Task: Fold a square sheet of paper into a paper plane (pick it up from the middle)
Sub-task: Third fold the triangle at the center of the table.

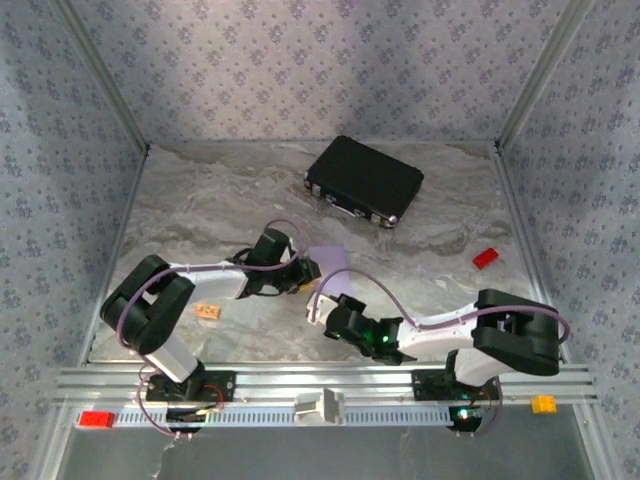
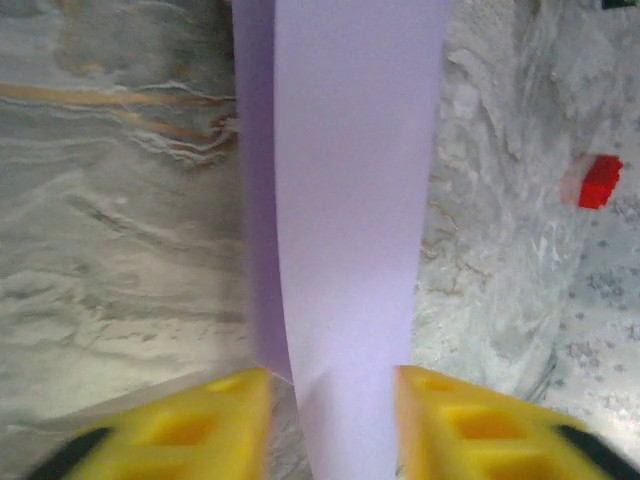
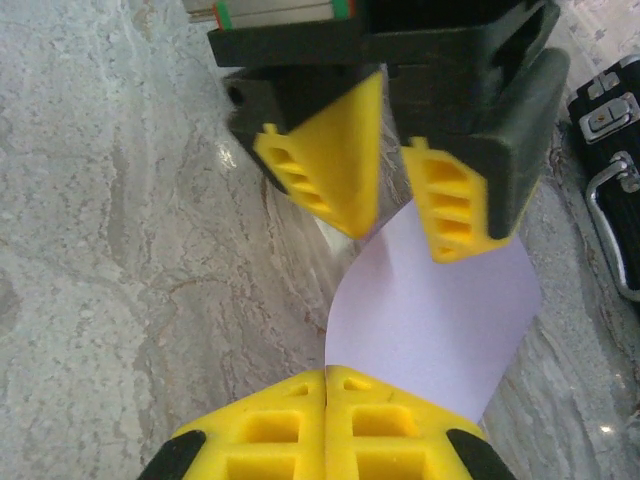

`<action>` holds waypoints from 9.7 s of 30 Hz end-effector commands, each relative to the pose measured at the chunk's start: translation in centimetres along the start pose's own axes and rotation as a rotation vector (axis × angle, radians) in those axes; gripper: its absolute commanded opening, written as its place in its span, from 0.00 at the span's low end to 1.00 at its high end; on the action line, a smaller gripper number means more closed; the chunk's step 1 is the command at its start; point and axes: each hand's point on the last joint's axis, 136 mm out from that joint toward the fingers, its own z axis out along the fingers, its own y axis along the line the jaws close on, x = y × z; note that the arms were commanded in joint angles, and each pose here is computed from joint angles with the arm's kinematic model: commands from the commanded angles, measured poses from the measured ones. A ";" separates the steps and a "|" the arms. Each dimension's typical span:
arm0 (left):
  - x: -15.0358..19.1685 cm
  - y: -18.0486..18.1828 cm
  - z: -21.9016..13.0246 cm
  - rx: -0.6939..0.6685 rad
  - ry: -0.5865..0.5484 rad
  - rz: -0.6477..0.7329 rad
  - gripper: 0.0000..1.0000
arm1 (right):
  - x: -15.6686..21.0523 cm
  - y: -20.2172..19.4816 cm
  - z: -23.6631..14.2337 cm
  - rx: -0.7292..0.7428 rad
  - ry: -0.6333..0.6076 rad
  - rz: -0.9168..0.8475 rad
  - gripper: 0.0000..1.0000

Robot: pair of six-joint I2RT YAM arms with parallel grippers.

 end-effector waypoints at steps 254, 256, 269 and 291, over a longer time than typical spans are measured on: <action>4.9 -2.3 1.9 0.082 0.021 0.012 0.01 | 7.2 -2.2 3.5 -0.382 0.390 1.029 0.03; 4.9 -2.3 2.0 0.080 0.022 0.015 0.01 | 7.2 -2.2 3.5 -0.383 0.392 1.028 0.03; 5.7 0.9 2.8 -0.012 0.044 0.016 0.00 | 7.2 -2.1 3.5 -0.384 0.392 1.027 0.03; 5.8 2.1 3.6 -0.073 0.061 0.062 0.00 | 4.7 -4.7 2.1 -0.382 0.335 1.088 0.31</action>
